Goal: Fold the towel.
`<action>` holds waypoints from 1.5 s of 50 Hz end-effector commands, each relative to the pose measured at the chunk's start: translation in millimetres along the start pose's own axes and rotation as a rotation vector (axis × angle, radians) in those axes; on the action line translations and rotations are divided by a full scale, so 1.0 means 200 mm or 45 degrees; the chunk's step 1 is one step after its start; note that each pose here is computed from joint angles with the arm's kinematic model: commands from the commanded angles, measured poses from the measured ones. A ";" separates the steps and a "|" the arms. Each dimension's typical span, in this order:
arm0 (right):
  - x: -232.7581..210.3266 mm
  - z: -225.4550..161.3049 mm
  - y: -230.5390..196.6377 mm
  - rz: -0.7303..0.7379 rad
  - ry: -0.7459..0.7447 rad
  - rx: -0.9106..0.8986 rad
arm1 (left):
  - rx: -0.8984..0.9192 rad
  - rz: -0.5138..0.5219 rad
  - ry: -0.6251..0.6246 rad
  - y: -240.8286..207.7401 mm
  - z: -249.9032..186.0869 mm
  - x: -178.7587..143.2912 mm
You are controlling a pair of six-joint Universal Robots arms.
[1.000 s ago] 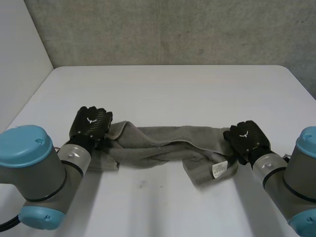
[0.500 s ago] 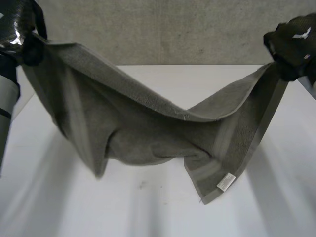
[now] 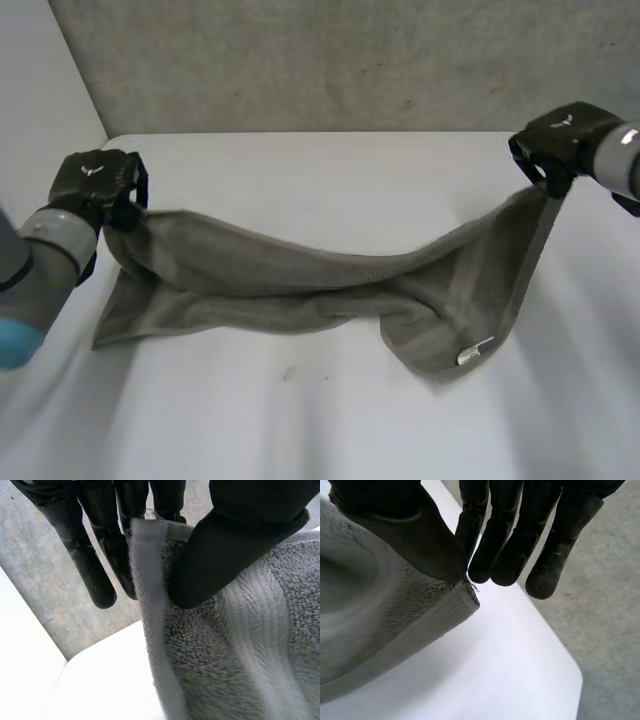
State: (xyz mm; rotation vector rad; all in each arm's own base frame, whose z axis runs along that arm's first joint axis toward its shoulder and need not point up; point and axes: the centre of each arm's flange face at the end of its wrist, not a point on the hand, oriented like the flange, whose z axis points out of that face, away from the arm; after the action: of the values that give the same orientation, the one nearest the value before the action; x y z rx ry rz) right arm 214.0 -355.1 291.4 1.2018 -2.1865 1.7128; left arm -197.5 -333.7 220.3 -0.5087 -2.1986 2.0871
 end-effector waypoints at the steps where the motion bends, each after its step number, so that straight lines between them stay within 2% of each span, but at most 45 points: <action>1: 0.21 0.11 -0.47 -0.075 0.397 0.561 | 0.431 0.013 -0.080 -0.46 0.29 -0.11; 2: 0.21 0.10 -0.47 -0.075 0.399 0.563 | 0.432 0.013 -0.080 -0.46 0.29 -0.11; 3: 0.29 0.05 -0.60 -0.052 0.510 0.751 | 0.579 -0.006 -0.118 -0.61 0.31 -0.14; 4: 0.35 0.00 -0.69 -0.009 0.593 0.901 | 0.580 -0.006 -0.118 -0.61 0.31 -0.14; 5: 0.36 0.00 -0.69 -0.009 0.594 0.902 | 0.730 -0.050 -0.157 -0.75 0.31 -0.18; 6: 0.40 -0.05 -0.76 0.044 0.643 1.021 | 0.855 -0.122 -0.191 -0.85 0.30 -0.21; 7: 0.44 -0.10 -0.82 0.080 0.672 1.117 | 0.856 -0.123 -0.191 -0.85 0.30 -0.21; 9: 0.46 -0.15 -0.85 0.113 0.681 1.174 | 1.046 -0.257 -0.207 -0.99 0.26 -0.26; 13: 0.43 -0.14 -0.82 0.142 0.620 1.113 | 1.093 -0.332 -0.187 -1.01 0.25 -0.28; 15: 0.36 -0.10 -0.73 0.168 0.523 0.968 | 1.063 -0.351 -0.182 -0.98 0.26 -0.27; 17: 0.31 -0.08 -0.67 0.178 0.461 0.883 | 0.931 -0.366 -0.188 -0.83 0.28 -0.27; 18: 0.31 -0.08 -0.67 0.178 0.460 0.882 | 0.930 -0.366 -0.188 -0.83 0.28 -0.27; 20: 0.19 -0.02 -0.53 0.172 0.293 0.697 | 0.772 -0.375 -0.192 -0.63 0.29 -0.25; 21: 0.19 -0.02 -0.53 0.172 0.292 0.696 | 0.772 -0.376 -0.192 -0.63 0.29 -0.25; 22: 0.12 0.01 -0.44 0.160 0.198 0.601 | 0.682 -0.377 -0.190 -0.51 0.29 -0.25; 23: 0.04 0.03 -0.35 0.144 0.103 0.501 | 0.681 -0.377 -0.190 -0.51 0.29 -0.25; 24: 0.03 0.03 -0.35 0.144 0.102 0.500 | 0.582 -0.377 -0.170 -0.38 0.27 -0.24; 25: -0.05 0.04 -0.25 0.138 0.016 0.397 | 0.489 -0.376 -0.137 -0.26 0.25 -0.22; 26: -0.05 0.04 -0.25 0.138 0.015 0.396 | 0.488 -0.376 -0.137 -0.26 0.25 -0.22; 28: -0.21 0.05 -0.03 0.132 -0.127 0.213 | 0.326 -0.380 -0.033 -0.04 0.18 -0.16; 29: -0.21 0.05 -0.03 0.132 -0.128 0.212 | 0.325 -0.380 -0.032 -0.04 0.18 -0.16; 30: -0.27 0.05 0.08 0.125 -0.171 0.130 | 0.260 -0.384 0.025 0.06 0.14 -0.12; 31: -0.34 0.06 0.18 0.108 -0.204 0.072 | 0.260 -0.384 0.026 0.06 0.14 -0.12; 33: -0.40 0.05 0.27 0.096 -0.229 0.036 | 0.154 -0.391 0.121 0.22 0.06 -0.04; 36: -0.50 0.03 0.40 0.085 -0.248 0.001 | 0.100 -0.399 0.169 0.32 0.00 0.01; 43: -0.58 -0.03 0.54 0.100 -0.247 -0.059 | 0.038 -0.408 0.163 0.39 -0.08 0.01; 53: -0.50 -0.10 0.54 0.119 -0.155 -0.009 | 0.031 -0.181 0.110 0.43 -0.09 -0.06; 55: -0.50 -0.09 0.55 0.116 -0.137 0.009 | 0.030 -0.083 0.155 0.46 -0.10 -0.04; 58: -0.49 -0.09 0.56 0.128 -0.127 0.007 | 0.029 -0.026 0.187 0.48 -0.10 -0.02; 63: -0.47 -0.08 0.58 0.158 -0.112 -0.006 | 0.082 0.221 0.285 0.52 -0.12 0.03; 66: -0.47 -0.08 0.58 0.166 -0.113 -0.008 | 0.101 0.279 0.292 0.53 -0.12 0.03; 68: -0.47 -0.08 0.58 0.165 -0.115 -0.007 | 0.145 0.370 0.281 0.54 -0.12 0.03; 75: -0.49 -0.09 0.59 0.167 -0.122 -0.012 | 0.177 0.432 0.271 0.58 -0.09 0.04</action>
State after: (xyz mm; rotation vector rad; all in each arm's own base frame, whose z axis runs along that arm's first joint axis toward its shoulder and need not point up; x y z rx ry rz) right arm 197.8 -286.8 156.4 1.1809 -2.3725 1.7280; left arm -177.8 -307.5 112.6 -1.0695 -1.9584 2.1579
